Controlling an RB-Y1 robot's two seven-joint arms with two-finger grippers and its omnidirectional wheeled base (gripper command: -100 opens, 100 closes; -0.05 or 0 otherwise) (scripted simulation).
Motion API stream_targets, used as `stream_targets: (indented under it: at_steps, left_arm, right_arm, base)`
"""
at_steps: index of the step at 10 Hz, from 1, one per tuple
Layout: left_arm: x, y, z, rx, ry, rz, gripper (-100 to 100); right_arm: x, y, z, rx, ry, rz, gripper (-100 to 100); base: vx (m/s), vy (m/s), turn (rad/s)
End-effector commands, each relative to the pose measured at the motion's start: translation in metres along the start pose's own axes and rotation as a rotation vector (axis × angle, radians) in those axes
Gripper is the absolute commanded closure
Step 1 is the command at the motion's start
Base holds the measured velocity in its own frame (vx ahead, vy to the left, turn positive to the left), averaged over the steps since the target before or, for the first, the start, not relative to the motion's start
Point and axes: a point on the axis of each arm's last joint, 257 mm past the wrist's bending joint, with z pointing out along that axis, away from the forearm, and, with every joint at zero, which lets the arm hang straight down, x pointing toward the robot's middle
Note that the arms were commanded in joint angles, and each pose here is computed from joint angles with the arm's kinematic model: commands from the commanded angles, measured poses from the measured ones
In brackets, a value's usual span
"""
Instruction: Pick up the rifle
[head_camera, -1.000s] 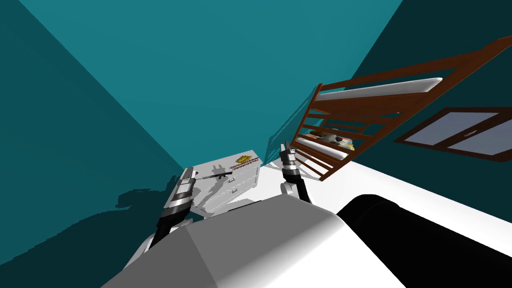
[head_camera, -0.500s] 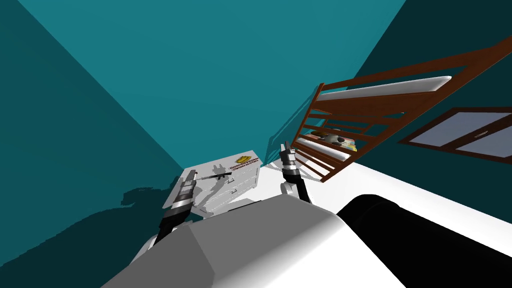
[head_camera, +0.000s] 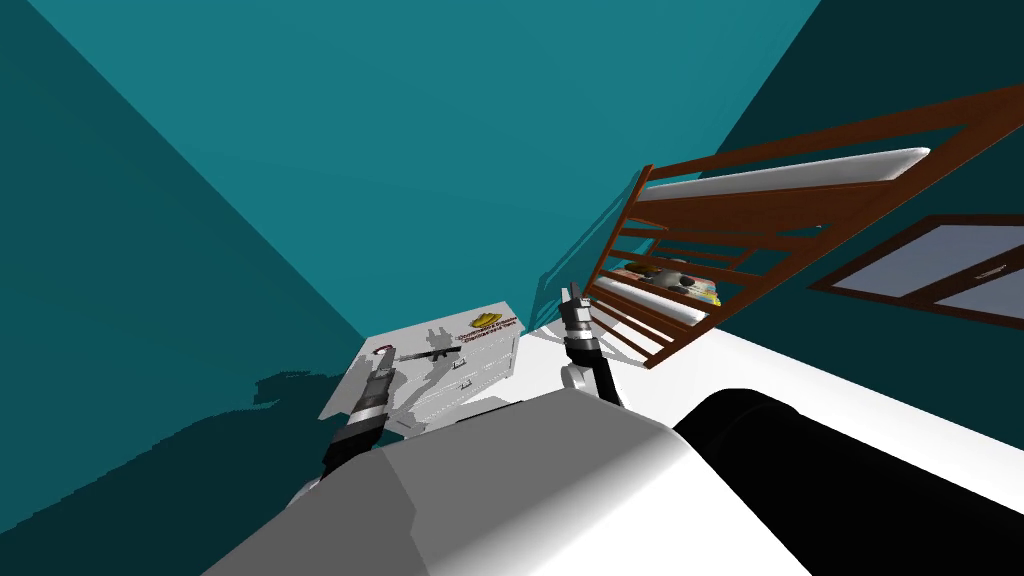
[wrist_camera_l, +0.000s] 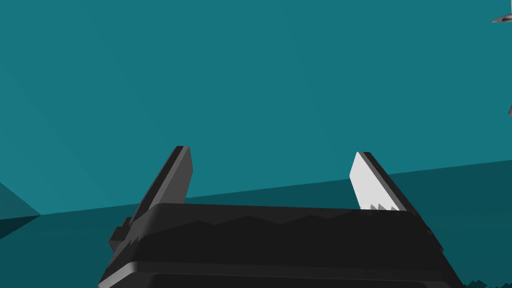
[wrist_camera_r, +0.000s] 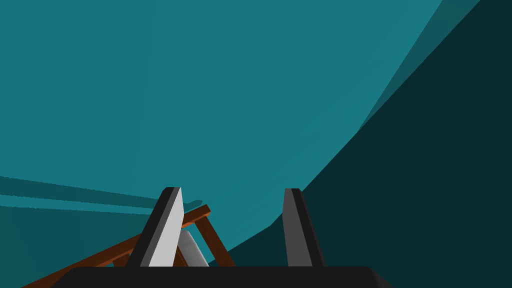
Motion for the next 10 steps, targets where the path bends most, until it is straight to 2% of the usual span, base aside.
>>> stream_targets:
  at_steps: [1, 6, 10]
  left_arm:
    - [0.004, 0.007, -0.001, -0.012, 0.004, 0.002, -100]
    - [0.018, 0.045, -0.016, -0.091, 0.024, 0.031, -100]
    - [0.037, 0.081, -0.035, -0.172, 0.044, 0.049, -100]
  right_arm:
    - [0.0, 0.0, 0.0, 0.0, 0.0, 0.0, 0]
    - [0.0, 0.0, 0.0, 0.0, 0.0, 0.0, 0]
    - [0.0, 0.0, 0.0, 0.0, 0.0, 0.0, 0]
  base:
    - [0.01, -0.012, -0.001]
    - [0.025, -0.023, 0.022]
    - [0.038, -0.032, 0.023]
